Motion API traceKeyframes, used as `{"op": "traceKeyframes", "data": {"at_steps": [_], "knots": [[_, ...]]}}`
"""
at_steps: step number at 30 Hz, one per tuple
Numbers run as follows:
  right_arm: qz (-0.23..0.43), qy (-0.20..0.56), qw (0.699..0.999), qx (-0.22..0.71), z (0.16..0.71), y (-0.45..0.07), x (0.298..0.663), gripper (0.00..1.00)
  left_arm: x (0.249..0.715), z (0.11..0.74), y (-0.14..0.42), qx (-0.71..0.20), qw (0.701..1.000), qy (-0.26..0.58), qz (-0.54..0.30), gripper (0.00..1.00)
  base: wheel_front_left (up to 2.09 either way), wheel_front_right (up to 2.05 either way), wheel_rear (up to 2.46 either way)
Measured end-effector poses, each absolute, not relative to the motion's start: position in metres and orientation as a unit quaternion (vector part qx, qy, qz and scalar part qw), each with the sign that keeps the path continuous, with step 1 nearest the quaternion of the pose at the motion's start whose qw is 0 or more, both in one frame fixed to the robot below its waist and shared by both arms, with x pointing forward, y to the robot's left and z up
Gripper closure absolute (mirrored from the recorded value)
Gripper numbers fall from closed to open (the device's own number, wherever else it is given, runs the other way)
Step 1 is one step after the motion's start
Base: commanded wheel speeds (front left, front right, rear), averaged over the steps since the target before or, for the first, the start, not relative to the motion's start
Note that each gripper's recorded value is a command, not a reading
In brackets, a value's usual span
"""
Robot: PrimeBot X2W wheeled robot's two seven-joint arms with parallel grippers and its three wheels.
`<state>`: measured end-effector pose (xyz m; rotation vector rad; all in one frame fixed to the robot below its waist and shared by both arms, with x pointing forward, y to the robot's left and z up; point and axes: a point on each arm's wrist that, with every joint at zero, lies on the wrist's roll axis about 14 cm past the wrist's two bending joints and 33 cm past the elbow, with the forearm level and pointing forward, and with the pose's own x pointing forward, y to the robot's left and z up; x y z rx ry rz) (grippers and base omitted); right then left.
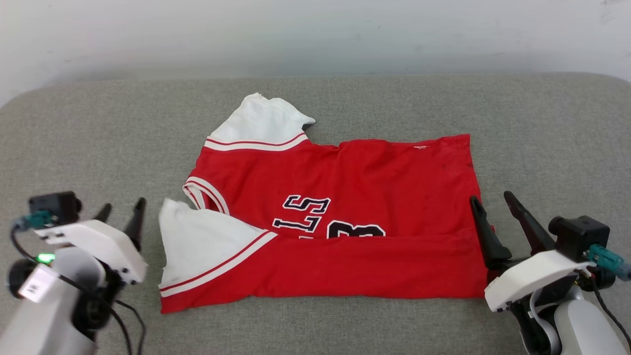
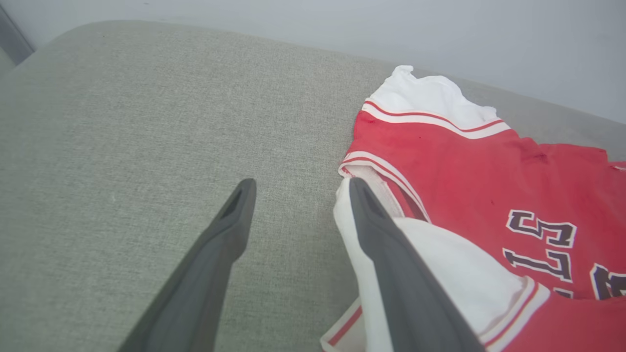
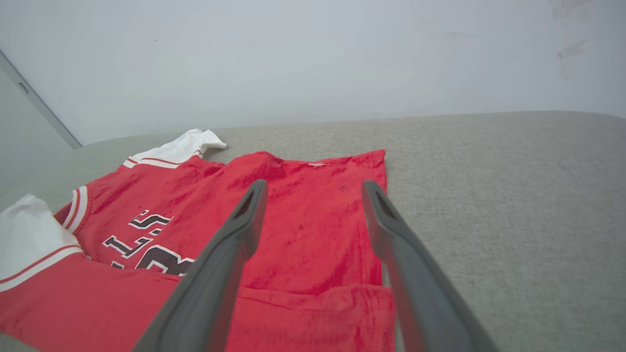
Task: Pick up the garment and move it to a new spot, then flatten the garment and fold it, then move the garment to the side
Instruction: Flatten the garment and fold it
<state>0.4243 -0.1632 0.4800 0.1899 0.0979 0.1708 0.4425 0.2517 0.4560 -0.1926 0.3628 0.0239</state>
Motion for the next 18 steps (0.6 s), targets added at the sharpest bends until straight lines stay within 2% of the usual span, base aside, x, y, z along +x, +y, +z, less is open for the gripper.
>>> {"op": "traceKeyframes", "data": {"at_steps": [4, 7, 12, 18], "knots": [[0.079, 0.04, 0.992, 0.095, 0.486, -0.164, 0.42, 0.0, 0.445, 0.469, 0.263, -0.08, 0.979, 0.188, 0.012, 0.0, 0.0, 0.0, 0.0], [0.07, 0.033, 0.993, 0.093, 0.492, -0.167, 0.414, 0.0, 0.444, 0.479, 0.261, -0.066, 0.973, 0.223, -0.01, 0.0, 0.0, 0.0, 0.0], [0.06, 0.036, 0.993, 0.091, 0.494, -0.171, 0.405, 0.0, 0.43, 0.476, 0.248, -0.055, 0.95, 0.304, -0.054, 0.0, 0.0, 0.0, 0.0], [0.048, 0.043, 0.993, 0.095, 0.492, -0.175, 0.399, 0.0, 0.41, 0.463, 0.239, -0.05, 0.918, 0.386, -0.069, 0.0, 0.0, 0.0, 0.0]]}}
